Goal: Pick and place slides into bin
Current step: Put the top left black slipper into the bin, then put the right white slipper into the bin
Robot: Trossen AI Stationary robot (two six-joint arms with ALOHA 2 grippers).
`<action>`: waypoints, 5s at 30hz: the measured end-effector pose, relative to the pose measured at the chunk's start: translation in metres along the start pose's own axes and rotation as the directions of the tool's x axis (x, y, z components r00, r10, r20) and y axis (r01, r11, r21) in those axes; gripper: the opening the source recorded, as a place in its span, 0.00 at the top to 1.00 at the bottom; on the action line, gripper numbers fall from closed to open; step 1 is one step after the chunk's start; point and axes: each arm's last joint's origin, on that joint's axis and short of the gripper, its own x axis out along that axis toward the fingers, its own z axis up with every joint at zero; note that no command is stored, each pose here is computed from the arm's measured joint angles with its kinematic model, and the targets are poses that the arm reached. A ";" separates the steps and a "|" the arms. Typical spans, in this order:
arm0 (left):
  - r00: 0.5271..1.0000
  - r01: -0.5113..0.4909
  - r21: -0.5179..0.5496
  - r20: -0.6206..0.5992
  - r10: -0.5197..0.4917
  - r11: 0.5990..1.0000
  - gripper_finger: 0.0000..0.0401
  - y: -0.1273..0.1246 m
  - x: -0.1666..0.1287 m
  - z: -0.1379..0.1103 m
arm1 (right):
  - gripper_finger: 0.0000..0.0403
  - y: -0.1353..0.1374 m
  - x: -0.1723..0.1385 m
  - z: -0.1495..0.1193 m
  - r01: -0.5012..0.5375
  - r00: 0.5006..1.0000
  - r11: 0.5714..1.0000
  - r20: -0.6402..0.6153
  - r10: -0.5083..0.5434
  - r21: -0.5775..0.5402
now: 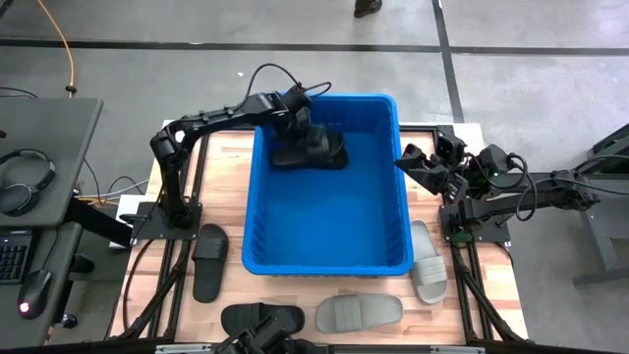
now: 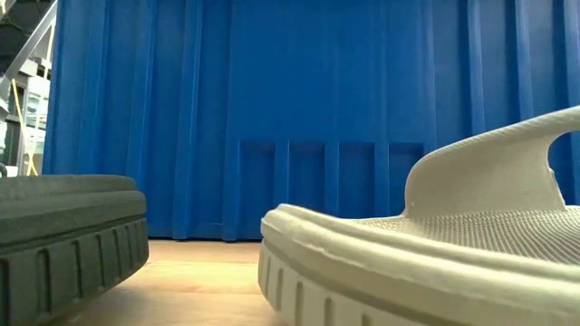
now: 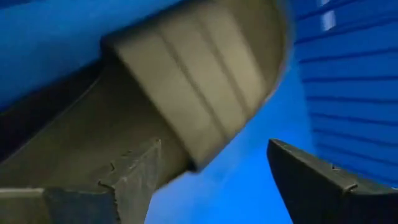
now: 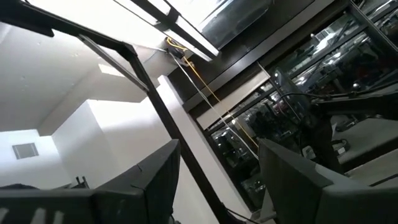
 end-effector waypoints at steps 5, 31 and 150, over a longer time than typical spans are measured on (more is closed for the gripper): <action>0.996 -0.031 -0.001 -0.079 0.031 1.000 0.32 0.002 -0.005 -0.006 | 0.49 0.000 0.000 -0.001 -0.001 1.000 1.000 -0.015 0.001 0.002; 0.970 0.234 0.442 -0.051 -0.236 0.866 0.33 -0.128 -0.108 -0.056 | 0.49 0.001 0.000 -0.004 -0.048 0.995 0.996 -0.080 0.054 0.071; 0.809 0.076 0.651 0.402 -0.429 0.755 0.33 -0.160 -0.287 -0.266 | 0.47 0.006 -0.145 -0.119 0.718 -0.099 0.687 -0.961 0.259 0.112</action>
